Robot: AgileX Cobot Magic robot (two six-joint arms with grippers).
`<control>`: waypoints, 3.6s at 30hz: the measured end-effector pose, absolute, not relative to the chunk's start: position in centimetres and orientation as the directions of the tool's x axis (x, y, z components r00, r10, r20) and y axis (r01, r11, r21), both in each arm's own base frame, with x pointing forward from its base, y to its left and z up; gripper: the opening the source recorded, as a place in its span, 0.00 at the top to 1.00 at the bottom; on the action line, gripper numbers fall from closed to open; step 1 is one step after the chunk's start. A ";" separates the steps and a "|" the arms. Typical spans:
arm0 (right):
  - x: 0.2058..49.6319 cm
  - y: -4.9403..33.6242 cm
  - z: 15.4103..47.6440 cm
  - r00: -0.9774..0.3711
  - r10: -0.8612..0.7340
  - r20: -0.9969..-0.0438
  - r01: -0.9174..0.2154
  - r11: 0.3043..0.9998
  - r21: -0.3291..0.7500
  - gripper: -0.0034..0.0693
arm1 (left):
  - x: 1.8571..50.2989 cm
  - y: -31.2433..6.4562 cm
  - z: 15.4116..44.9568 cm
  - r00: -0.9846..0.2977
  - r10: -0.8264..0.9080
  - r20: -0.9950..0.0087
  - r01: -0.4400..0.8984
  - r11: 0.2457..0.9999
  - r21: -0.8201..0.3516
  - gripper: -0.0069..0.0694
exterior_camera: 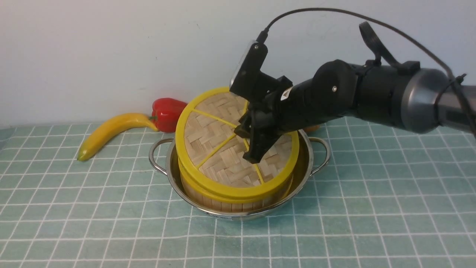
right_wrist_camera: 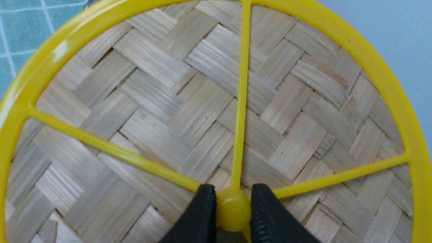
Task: Place the steamer in the pot on the blue tablecloth, and put the lid on the steamer.
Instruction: 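Place the bamboo steamer lid onto the steamer basket in the pot with the right gripper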
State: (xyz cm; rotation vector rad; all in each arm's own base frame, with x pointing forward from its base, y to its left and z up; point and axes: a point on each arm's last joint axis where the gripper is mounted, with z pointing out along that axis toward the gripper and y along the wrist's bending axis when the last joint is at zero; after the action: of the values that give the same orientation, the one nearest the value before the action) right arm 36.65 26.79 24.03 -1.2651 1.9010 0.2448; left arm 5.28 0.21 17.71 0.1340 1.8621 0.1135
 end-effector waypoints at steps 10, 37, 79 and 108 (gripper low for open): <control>36.7 27.7 22.8 -0.124 -0.698 -0.705 -0.843 0.450 -0.297 0.76 | 5.3 0.2 17.7 -0.288 0.150 -0.946 0.034 0.989 0.147 0.59; 35.8 26.8 25.1 -0.129 -0.702 -0.700 -0.859 0.432 -0.275 0.76 | 5.3 0.2 17.7 -0.288 0.151 -0.946 0.035 0.988 0.147 0.59; 36.3 26.8 24.4 -0.108 -0.716 -0.690 -0.845 0.431 -0.316 0.76 | 5.3 0.2 17.7 -0.288 0.151 -0.946 0.035 0.988 0.147 0.59; 36.9 27.0 24.3 -0.075 -0.705 -0.705 -0.819 0.447 -0.359 0.76 | 5.3 0.2 17.7 -0.288 0.151 -0.946 0.035 0.988 0.147 0.59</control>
State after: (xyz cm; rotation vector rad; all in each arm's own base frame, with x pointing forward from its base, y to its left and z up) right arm 36.90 26.97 24.35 -1.2979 1.8173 0.1632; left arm 5.28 0.21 17.71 0.1347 1.8621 0.1140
